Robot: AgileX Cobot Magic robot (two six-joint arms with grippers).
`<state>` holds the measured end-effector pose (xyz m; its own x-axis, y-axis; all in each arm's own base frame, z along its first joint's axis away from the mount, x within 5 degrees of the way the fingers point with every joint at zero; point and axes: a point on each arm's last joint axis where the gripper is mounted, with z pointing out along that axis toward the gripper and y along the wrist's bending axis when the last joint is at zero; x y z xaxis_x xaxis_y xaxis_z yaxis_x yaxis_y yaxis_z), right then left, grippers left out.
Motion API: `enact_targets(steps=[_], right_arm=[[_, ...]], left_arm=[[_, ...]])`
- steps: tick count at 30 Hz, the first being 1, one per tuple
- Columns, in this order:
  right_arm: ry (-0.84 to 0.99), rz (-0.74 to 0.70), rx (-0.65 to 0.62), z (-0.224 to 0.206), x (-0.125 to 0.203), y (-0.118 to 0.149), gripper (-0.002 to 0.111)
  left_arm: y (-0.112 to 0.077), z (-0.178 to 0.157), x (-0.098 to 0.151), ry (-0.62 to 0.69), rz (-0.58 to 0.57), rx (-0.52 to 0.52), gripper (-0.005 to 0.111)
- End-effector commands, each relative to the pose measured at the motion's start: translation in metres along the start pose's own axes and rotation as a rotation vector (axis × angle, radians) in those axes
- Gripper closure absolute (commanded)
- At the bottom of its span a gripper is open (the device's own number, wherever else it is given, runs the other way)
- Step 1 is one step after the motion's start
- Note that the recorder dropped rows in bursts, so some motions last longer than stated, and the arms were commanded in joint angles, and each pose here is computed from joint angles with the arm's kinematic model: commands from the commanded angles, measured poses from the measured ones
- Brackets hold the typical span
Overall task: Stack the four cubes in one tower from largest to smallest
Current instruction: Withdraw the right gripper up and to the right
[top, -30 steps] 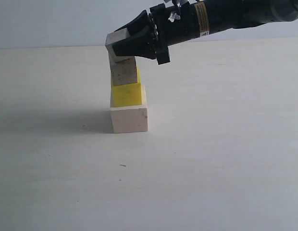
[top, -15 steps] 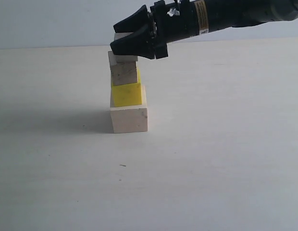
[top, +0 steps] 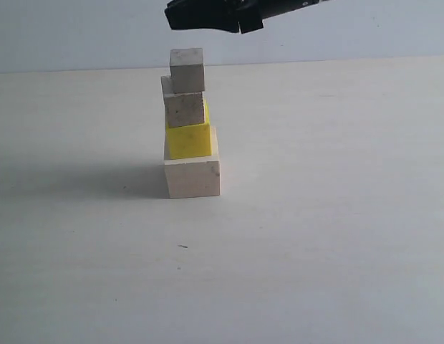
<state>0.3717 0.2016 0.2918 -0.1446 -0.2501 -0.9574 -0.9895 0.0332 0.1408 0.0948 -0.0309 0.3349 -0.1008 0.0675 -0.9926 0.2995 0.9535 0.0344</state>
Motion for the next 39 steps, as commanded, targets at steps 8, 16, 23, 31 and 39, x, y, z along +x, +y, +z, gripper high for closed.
enact_targets(steps=[8, 16, 23, 31, 39], right_arm=[[-0.125, 0.386, 0.326, -0.038, -0.05, 0.004, 0.108], [-0.2, 0.506, 0.597, -0.11, -0.029, -0.012, 0.108], [-0.121, 0.526, 1.178, -0.188, 0.044, -0.001, 0.108], [0.187, 0.361, 1.509, -0.209, 0.088, 0.026, 0.108], [0.357, 0.429, 1.621, -0.212, 0.132, 0.044, 0.108]], left_arm=[[0.0, -0.001, 0.0, -0.012, -0.011, 0.005, 0.107], [0.0, -0.001, 0.001, -0.002, -0.011, -0.001, 0.107], [0.0, -0.001, 0.001, -0.002, -0.011, -0.001, 0.107], [-0.001, -0.001, 0.0, -0.012, -0.023, 0.008, 0.107], [-0.001, -0.001, 0.0, -0.011, -0.032, 0.011, 0.107]])
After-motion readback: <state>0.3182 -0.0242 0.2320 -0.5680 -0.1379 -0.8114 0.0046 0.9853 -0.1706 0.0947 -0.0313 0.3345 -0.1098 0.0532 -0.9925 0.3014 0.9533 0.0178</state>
